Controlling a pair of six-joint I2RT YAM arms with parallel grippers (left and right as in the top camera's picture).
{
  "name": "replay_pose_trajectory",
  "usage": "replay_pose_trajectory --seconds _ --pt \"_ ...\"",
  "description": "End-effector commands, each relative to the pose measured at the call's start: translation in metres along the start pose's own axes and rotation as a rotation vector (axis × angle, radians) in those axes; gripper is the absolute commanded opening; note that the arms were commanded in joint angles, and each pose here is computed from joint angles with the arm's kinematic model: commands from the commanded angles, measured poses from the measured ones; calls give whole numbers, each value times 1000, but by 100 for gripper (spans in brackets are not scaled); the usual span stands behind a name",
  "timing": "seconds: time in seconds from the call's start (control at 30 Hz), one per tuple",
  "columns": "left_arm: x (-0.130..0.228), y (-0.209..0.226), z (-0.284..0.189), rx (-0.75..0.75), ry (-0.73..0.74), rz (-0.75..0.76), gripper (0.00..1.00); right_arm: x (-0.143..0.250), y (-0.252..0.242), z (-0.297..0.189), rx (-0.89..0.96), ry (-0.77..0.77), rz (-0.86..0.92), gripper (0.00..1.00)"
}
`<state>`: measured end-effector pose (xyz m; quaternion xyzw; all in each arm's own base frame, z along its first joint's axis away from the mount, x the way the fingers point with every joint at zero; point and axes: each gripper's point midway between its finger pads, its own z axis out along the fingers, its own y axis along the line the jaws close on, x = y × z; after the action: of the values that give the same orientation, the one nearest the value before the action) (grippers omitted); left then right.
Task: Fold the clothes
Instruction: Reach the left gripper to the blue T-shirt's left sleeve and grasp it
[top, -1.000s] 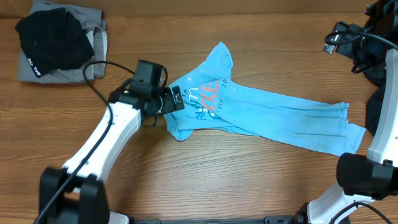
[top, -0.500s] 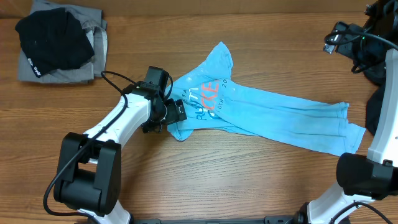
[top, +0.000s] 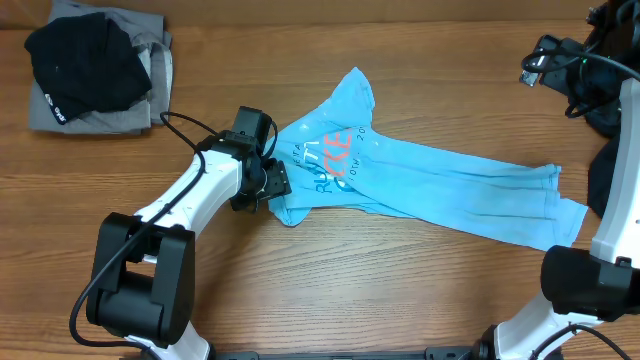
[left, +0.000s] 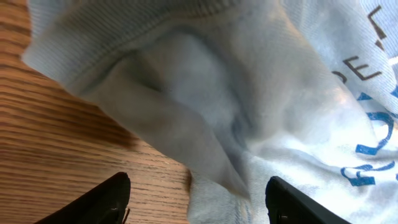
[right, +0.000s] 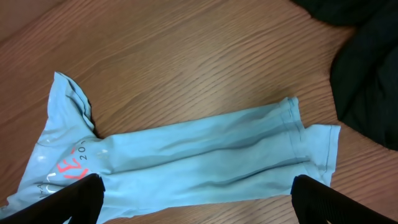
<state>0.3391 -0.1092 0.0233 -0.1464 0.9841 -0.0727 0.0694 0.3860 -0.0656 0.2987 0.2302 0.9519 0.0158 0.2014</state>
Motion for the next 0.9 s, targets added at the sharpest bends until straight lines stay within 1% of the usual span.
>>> replay_pose_trajectory --seconds 0.0,0.27,0.37,0.4,0.5,0.7,0.8,0.87 --pt "-7 1 -1 -28 -33 5 73 -2 -3 -3 7 -15 8 100" --pt "-14 0 -1 -27 -62 34 74 -2 -3 -3 7 -15 8 100" --pt "-16 -2 -1 -21 -71 34 73 -2 -3 -3 7 -15 8 100" --pt "-17 -2 -1 -19 -73 34 71 -2 -3 -3 7 -15 8 100" --pt "-16 -1 1 -24 -69 34 70 -2 -3 -3 7 -15 8 100" --pt "-11 3 14 -44 -34 31 72 -2 -3 -3 7 -15 8 100" --pt "-11 3 15 -44 -35 32 69 -2 -3 -3 7 -15 8 100" --pt "-12 3 15 -44 -36 32 63 -2 -3 -3 7 -15 8 100"
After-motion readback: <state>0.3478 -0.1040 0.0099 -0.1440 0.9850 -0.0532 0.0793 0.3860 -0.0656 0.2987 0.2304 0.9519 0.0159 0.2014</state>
